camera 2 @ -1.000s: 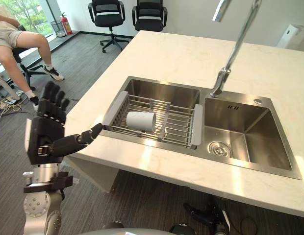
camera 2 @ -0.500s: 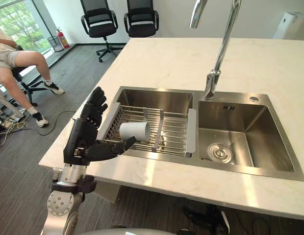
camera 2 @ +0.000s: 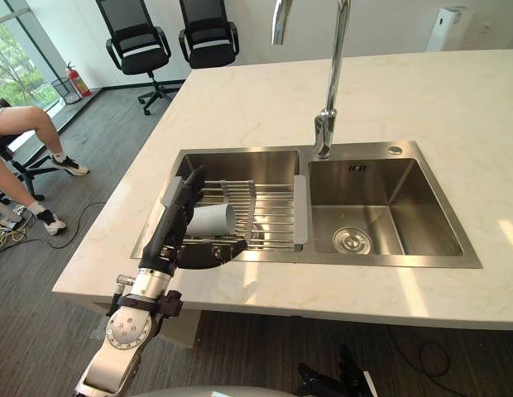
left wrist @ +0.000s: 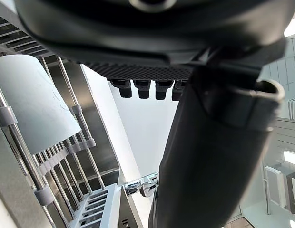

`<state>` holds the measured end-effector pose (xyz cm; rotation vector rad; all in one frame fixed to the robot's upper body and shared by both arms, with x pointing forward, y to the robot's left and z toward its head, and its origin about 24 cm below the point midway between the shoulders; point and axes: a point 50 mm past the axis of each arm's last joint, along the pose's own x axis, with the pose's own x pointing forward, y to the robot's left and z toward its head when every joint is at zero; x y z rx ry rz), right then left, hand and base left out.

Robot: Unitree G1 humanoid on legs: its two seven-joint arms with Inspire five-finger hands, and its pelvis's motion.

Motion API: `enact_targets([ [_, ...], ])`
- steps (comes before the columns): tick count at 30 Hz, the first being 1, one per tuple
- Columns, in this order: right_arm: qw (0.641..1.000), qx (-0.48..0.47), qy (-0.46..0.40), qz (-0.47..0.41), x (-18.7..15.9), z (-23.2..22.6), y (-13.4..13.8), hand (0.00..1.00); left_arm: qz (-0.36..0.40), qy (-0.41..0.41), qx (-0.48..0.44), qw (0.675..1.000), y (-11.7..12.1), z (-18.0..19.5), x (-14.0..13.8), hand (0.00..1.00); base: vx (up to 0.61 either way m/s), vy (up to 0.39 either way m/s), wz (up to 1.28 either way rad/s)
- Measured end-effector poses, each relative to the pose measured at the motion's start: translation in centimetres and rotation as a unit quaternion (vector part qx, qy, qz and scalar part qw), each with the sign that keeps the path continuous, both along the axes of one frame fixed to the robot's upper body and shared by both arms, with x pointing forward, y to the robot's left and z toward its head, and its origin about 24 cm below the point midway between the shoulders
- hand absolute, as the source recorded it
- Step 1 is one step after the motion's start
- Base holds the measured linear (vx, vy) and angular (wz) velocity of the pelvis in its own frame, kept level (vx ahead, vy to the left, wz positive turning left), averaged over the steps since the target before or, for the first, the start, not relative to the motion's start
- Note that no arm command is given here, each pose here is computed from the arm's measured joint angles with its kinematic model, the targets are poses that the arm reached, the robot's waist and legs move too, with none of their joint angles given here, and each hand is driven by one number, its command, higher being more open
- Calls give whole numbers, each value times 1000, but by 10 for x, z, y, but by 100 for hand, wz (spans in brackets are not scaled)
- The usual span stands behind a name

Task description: Walk over to the sink, pick up the cup, carry it to the dishwasher, place the cup inside the dishwasher, then close the dishwasher door

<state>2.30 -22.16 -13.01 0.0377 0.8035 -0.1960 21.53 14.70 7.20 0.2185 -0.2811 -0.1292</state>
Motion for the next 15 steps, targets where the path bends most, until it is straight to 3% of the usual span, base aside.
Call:
enact_targets([
  [15, 1000, 11, 15, 15, 1, -2, -1, 100, 38, 65, 176, 982, 34, -18, 30, 100, -47, 11, 1],
])
